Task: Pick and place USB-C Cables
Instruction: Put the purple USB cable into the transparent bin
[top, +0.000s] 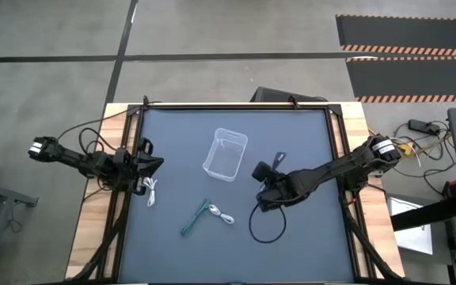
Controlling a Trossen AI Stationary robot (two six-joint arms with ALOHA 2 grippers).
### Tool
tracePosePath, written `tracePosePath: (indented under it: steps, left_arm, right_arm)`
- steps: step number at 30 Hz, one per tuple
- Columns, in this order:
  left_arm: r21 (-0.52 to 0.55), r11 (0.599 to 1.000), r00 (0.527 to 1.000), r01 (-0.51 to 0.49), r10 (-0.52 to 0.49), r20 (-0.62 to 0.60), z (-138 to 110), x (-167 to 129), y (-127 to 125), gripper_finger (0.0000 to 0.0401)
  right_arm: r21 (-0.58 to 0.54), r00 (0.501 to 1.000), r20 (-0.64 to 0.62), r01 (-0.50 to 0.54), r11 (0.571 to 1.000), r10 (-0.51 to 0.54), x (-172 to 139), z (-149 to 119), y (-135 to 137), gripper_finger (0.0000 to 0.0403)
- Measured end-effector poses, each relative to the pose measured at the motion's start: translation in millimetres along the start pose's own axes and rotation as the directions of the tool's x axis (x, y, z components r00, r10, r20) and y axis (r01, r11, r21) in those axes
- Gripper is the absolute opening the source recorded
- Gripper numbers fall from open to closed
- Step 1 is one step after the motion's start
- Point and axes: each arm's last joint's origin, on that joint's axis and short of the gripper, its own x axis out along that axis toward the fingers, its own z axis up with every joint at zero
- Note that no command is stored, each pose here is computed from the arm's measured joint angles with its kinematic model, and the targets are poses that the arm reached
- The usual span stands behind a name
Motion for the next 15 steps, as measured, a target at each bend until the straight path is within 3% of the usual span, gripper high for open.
tracePosePath:
  steps: [15]
  left_arm:
    - [-0.003,1.000,1.000,0.000,0.000,0.010,1.0,0.0,0.0,0.0000]
  right_arm:
    - [-0.138,0.984,0.059,0.172,0.975,-0.165,8.7,-11.9,-45.4,0.0013]
